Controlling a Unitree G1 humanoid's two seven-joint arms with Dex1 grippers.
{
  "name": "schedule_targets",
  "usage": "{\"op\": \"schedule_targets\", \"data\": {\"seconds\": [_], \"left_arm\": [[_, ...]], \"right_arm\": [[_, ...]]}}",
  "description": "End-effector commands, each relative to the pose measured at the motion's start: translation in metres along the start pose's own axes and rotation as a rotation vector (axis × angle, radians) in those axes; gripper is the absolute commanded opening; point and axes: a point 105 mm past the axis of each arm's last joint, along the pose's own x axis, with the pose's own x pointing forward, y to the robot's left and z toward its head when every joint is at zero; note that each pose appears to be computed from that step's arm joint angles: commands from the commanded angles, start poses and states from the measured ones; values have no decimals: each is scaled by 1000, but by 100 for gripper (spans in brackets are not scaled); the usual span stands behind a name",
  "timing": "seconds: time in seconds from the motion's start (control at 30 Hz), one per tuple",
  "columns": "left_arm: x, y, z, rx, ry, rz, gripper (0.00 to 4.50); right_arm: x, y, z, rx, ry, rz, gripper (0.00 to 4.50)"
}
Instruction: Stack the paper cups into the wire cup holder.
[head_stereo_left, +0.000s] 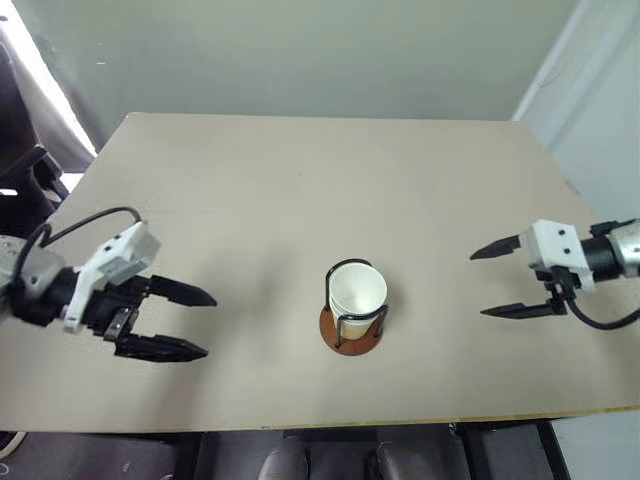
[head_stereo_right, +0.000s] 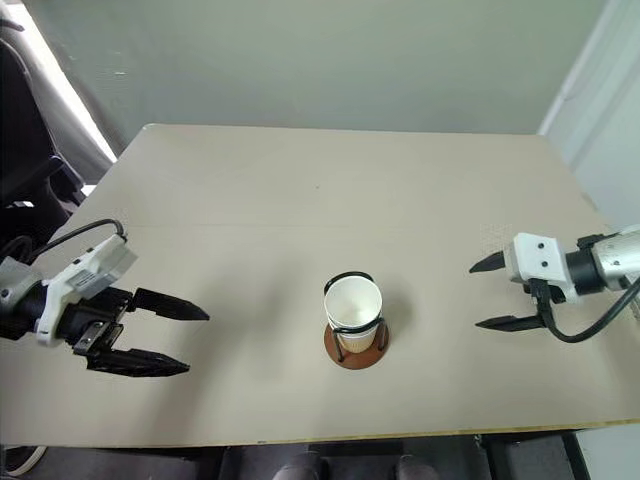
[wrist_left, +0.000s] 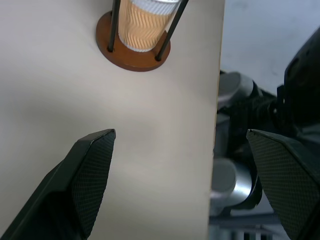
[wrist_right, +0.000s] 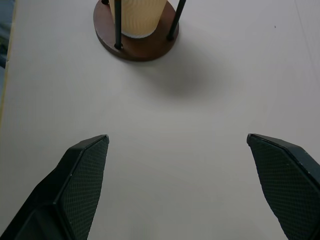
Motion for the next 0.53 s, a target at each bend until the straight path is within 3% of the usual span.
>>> {"op": "schedule_targets", "data": {"seconds": [0.03, 0.53], "left_arm": [[-7, -11, 12, 49, -16, 64, 449], [4, -27, 14, 46, -96, 142, 449]], "right_arm": [[1, -5, 3, -34, -7, 20, 450], [11, -10, 3, -47, -31, 65, 450]]}}
